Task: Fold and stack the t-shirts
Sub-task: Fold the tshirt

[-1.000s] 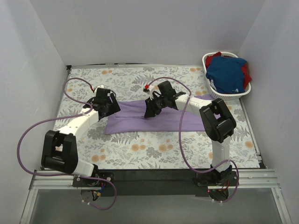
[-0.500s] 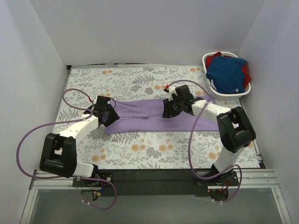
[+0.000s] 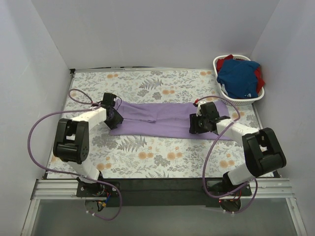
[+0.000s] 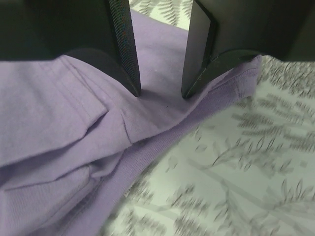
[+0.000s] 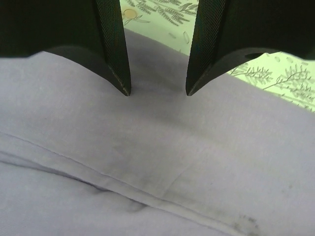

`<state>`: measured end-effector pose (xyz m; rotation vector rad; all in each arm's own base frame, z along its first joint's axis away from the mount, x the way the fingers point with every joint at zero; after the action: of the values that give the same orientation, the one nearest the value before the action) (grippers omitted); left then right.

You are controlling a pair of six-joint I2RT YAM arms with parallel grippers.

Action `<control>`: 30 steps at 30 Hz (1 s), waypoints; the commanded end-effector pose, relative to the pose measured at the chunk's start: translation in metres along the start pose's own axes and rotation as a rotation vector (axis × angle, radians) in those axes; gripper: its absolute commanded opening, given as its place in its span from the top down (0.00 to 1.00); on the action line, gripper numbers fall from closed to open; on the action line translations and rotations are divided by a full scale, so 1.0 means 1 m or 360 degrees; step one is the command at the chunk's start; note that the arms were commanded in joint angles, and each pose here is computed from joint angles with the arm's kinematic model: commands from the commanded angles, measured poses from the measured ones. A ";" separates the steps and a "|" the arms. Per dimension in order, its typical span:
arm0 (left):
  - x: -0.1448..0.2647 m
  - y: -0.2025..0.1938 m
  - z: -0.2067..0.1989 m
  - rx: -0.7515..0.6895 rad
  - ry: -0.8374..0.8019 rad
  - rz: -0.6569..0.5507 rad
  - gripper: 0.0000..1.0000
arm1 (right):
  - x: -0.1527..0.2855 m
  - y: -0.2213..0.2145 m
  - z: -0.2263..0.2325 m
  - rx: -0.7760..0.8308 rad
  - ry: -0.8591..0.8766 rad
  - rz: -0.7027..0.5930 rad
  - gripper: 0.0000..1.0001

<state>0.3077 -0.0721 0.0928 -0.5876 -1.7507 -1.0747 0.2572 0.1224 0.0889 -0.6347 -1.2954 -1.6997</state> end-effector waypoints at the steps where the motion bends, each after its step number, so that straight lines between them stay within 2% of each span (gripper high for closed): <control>1: -0.028 0.013 0.005 -0.0028 0.0187 0.0021 0.62 | 0.005 -0.051 0.002 -0.0091 0.0013 0.0303 0.44; 3: -0.047 0.017 0.006 -0.0052 0.0252 0.0074 0.62 | 0.009 -0.067 0.018 -0.0036 0.0068 0.0389 0.44; 4: -0.048 0.038 -0.001 -0.0067 0.0231 0.0015 0.62 | 0.011 -0.076 0.026 -0.0021 0.0134 0.0445 0.44; 6: -0.063 0.051 -0.005 -0.0089 0.0246 0.0015 0.61 | 0.017 -0.092 0.050 0.0027 0.0262 0.0542 0.44; 9: -0.057 0.090 -0.022 -0.0133 0.0175 -0.0124 0.57 | 0.025 -0.097 0.082 0.0186 0.0439 0.0589 0.44; 10: -0.043 0.102 -0.028 -0.0124 0.0132 -0.0188 0.56 | 0.030 -0.094 0.095 0.0243 0.0565 0.0621 0.43; 12: -0.013 0.119 -0.037 -0.0102 0.0036 -0.0317 0.50 | 0.038 -0.068 0.124 0.0351 0.0745 0.0555 0.43; 13: 0.018 0.129 -0.039 -0.0077 -0.0033 -0.0430 0.46 | 0.039 -0.056 0.132 0.0437 0.0807 0.0506 0.43; 14: 0.031 0.126 -0.034 -0.0073 -0.0046 -0.0470 0.43 | 0.035 -0.048 0.138 0.0480 0.0830 0.0488 0.43; 15: 0.045 0.127 -0.030 -0.0062 -0.0045 -0.0542 0.37 | 0.041 -0.022 0.159 0.0538 0.0907 0.0379 0.43; 16: 0.081 0.129 -0.025 -0.0038 -0.0104 -0.0672 0.35 | 0.039 -0.012 0.167 0.0600 0.0943 0.0342 0.43; 19: 0.100 0.104 0.001 -0.0031 -0.0071 -0.0747 0.30 | 0.031 0.028 0.207 0.0686 0.1100 0.0263 0.43; 20: 0.119 0.096 0.009 -0.0017 -0.0124 -0.0810 0.30 | 0.011 0.030 0.211 0.0694 0.1101 0.0308 0.43; 21: 0.112 0.077 0.019 -0.0041 -0.0113 -0.0773 0.30 | 0.012 0.049 0.229 0.0726 0.1169 0.0229 0.44; 22: 0.111 0.065 0.025 -0.0057 -0.0141 -0.0757 0.30 | 0.004 0.055 0.236 0.0729 0.1198 0.0222 0.45; 23: 0.124 0.058 0.029 -0.0057 -0.0211 -0.0824 0.30 | -0.018 0.053 0.238 0.0711 0.1194 0.0274 0.45; 24: 0.111 0.039 0.038 -0.0098 -0.0201 -0.0759 0.30 | -0.020 0.069 0.253 0.0738 0.1272 0.0194 0.45; 26: 0.111 0.026 0.043 -0.0137 -0.0244 -0.0748 0.30 | -0.048 0.071 0.260 0.0718 0.1280 0.0219 0.45; 28: 0.107 0.015 0.049 -0.0170 -0.0264 -0.0746 0.30 | -0.058 0.086 0.274 0.0732 0.1319 0.0143 0.45; 30: 0.106 0.012 0.049 -0.0173 -0.0278 -0.0747 0.30 | -0.086 0.086 0.275 0.0719 0.1303 0.0140 0.45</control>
<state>0.2530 -0.0287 0.1961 -0.2898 -2.0671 -1.4517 0.3261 0.3884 0.1575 0.1919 -0.9744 -1.2910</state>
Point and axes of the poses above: each gripper's point midway between its finger pads, its own x axis back along the fingers, its own z axis along the line the jaws close on, y = z × x, the point moved 8 cm from there along x, back along the fingers, and after that the axes turned 13 degrees about -x, right-handed, at the moved point
